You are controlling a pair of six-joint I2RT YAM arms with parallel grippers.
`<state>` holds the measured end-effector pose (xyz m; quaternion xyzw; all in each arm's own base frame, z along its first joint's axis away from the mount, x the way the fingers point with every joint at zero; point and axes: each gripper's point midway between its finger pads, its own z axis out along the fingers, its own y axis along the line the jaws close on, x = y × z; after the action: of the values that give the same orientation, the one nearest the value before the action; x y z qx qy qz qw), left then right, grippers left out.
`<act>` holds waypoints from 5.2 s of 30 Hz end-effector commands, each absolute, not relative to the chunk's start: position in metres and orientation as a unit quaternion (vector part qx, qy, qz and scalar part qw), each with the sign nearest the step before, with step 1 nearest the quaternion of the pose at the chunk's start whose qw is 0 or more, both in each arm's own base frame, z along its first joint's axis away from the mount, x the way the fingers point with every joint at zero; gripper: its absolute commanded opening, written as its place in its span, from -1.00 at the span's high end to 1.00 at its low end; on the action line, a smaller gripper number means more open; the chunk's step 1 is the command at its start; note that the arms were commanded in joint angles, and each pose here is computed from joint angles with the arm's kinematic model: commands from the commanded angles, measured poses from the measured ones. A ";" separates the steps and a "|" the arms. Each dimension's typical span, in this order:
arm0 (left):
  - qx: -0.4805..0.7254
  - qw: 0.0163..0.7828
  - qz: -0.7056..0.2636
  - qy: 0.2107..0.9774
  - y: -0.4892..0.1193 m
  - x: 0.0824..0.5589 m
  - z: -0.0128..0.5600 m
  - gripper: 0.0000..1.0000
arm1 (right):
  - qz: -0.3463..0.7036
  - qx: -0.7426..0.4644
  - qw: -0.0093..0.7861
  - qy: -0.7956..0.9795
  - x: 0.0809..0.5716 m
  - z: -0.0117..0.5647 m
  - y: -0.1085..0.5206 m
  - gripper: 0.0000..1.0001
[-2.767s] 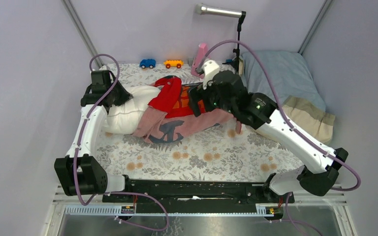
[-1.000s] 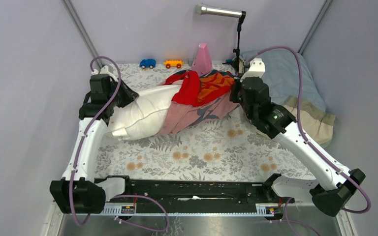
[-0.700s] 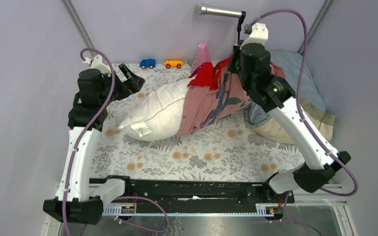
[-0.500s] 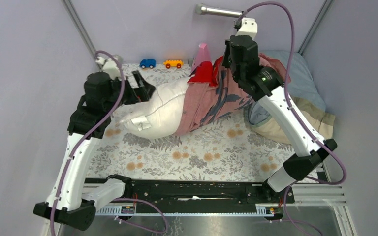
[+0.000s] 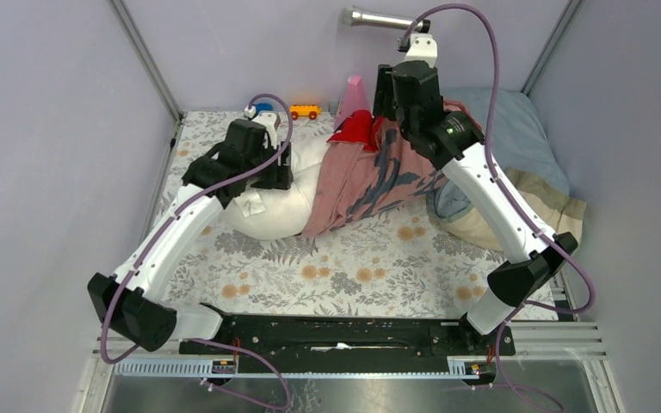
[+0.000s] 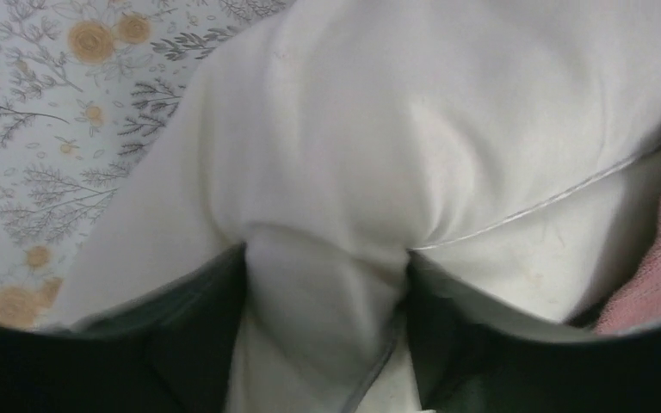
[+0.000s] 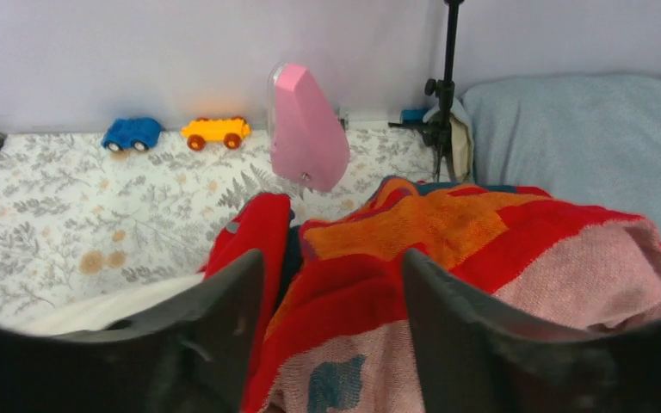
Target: Remove the pillowcase from the pillow
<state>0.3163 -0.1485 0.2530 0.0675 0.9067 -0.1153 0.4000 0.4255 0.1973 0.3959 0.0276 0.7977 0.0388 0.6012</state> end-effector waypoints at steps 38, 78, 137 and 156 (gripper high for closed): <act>-0.076 0.373 -0.219 0.898 -0.101 0.379 0.240 0.93 | 0.231 -0.056 0.468 0.851 0.326 0.235 0.319 0.38; -0.049 0.617 -0.102 0.779 -0.069 0.317 0.388 -0.98 | 0.330 -0.028 0.473 0.817 0.333 0.277 0.219 -0.99; -0.497 0.532 -0.045 0.684 0.051 0.305 0.176 1.00 | 0.074 0.301 0.578 0.755 0.345 0.228 0.059 1.00; -0.298 0.554 -0.249 0.737 -0.057 0.316 0.251 -0.93 | 0.269 -0.002 0.485 0.832 0.330 0.255 0.187 -0.99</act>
<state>0.3062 -0.0055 0.1840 -0.3958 0.7577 -0.1480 0.4973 0.3387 0.1544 0.2418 0.0900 0.8118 0.2494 0.5202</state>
